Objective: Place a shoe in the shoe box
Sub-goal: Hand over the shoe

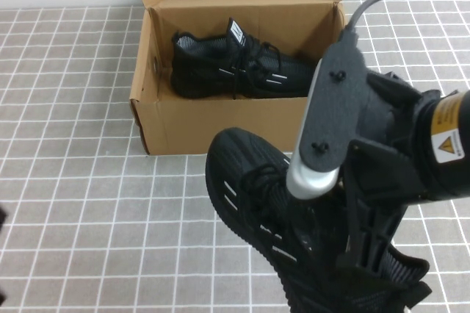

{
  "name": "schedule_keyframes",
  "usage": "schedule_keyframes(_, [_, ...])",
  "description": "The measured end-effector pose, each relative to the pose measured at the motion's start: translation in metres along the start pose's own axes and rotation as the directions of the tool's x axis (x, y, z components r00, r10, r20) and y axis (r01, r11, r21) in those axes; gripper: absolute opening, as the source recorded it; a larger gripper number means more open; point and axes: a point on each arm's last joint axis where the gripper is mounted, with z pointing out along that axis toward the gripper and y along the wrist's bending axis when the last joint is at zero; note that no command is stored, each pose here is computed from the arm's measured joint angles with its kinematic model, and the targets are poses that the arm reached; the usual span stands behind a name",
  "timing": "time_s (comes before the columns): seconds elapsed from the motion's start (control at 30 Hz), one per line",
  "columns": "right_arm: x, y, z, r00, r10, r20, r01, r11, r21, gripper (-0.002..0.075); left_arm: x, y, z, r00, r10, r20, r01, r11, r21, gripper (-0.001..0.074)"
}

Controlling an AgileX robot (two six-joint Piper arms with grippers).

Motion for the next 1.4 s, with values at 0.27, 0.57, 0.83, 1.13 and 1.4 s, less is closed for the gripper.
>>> schedule_keyframes(0.27, [0.001, -0.001, 0.004, 1.000, -0.019, -0.020, 0.019, 1.000, -0.001, -0.0006, -0.055, -0.031, 0.037, 0.909, 0.290, -0.301, -0.250, 0.954, 0.163, -0.0001])
schedule_keyframes(0.57, [0.002, -0.002, 0.004, 0.999, -0.036, -0.028, 0.036, 0.999, 0.015, -0.0006, -0.085, -0.053, 0.097, 0.743, 0.497, -0.449, -0.309, 0.849, 0.429, -0.0001])
schedule_keyframes(0.83, [0.001, -0.001, 0.004, 0.951, -0.310, -0.025, 0.310, 0.951, 0.000, -0.0006, -0.093, -0.065, 0.137, 0.545, 0.698, -0.465, -0.258, 0.667, 0.699, -0.0001])
schedule_keyframes(1.13, [-0.001, 0.018, 0.002, 0.873, -0.478, 0.097, 0.487, 0.854, -0.182, -0.0006, -0.113, -0.074, 0.148, 0.509, 0.818, -0.269, -0.376, 0.492, 0.785, -0.0001])
schedule_keyframes(1.4, [0.007, 0.025, -0.002, 0.859, -0.509, 0.065, 0.504, 0.813, -0.293, -0.0006, -0.102, -0.099, 0.141, 0.479, 0.852, -0.211, -0.346, 0.404, 0.847, -0.0001])
